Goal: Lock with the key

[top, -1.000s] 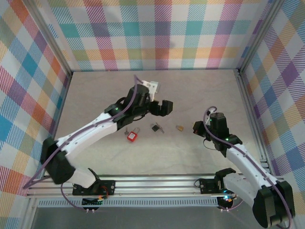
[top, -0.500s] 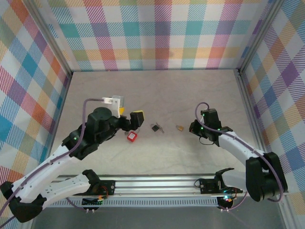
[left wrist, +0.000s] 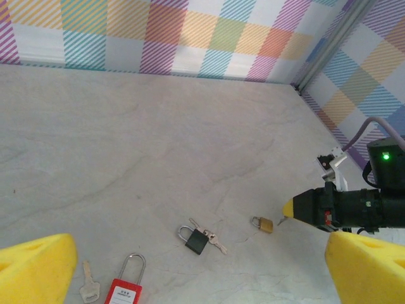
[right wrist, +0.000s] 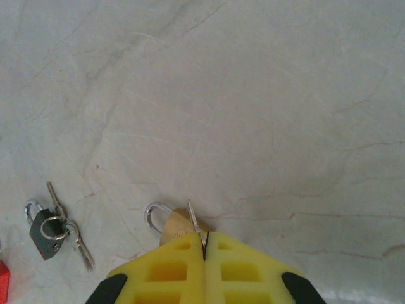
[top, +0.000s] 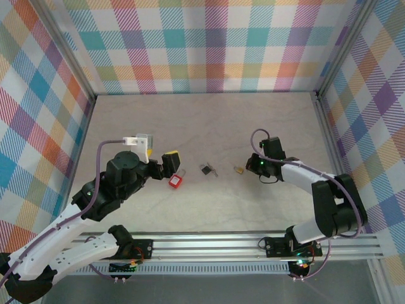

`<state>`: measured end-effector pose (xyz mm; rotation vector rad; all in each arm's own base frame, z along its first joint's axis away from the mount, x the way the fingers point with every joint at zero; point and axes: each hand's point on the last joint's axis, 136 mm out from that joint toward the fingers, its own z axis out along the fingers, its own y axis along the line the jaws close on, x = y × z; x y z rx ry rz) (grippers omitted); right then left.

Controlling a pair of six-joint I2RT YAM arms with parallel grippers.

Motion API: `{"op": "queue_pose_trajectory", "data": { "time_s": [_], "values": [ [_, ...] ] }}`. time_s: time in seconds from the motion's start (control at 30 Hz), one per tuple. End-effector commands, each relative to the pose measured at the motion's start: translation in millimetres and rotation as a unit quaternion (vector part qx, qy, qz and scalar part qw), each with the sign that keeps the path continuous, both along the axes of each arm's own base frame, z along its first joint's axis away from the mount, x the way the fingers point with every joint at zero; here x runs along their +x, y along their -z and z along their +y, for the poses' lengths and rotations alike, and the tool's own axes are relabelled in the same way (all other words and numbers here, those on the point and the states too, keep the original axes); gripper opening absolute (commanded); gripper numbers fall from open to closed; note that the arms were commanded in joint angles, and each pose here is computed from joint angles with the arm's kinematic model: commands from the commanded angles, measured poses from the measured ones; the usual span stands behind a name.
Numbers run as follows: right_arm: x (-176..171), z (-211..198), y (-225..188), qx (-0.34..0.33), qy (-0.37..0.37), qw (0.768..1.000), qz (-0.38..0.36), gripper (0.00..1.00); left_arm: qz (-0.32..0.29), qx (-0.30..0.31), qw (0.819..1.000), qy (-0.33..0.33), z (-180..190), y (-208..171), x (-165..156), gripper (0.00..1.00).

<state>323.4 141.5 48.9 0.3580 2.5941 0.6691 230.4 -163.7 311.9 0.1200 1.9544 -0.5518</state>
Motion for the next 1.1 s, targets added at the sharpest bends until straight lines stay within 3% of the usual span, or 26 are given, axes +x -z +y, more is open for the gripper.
{"op": "queue_pose_trajectory", "data": {
  "time_s": [0.0,0.5,1.07],
  "values": [
    [12.5,5.0,-4.5,0.006,-0.012,1.000,-0.014,0.00,-0.006,0.009,1.000,-0.001,1.7,1.3,-0.6,1.00],
    [14.4,10.5,9.1,0.008,-0.028,1.000,0.004,0.00,0.000,0.016,1.000,0.005,-5.1,7.0,3.5,1.00],
    [10.3,11.7,6.6,0.011,-0.034,0.999,0.010,0.23,-0.004,0.025,1.000,0.007,-6.8,3.5,5.4,1.00]
  ]
}}
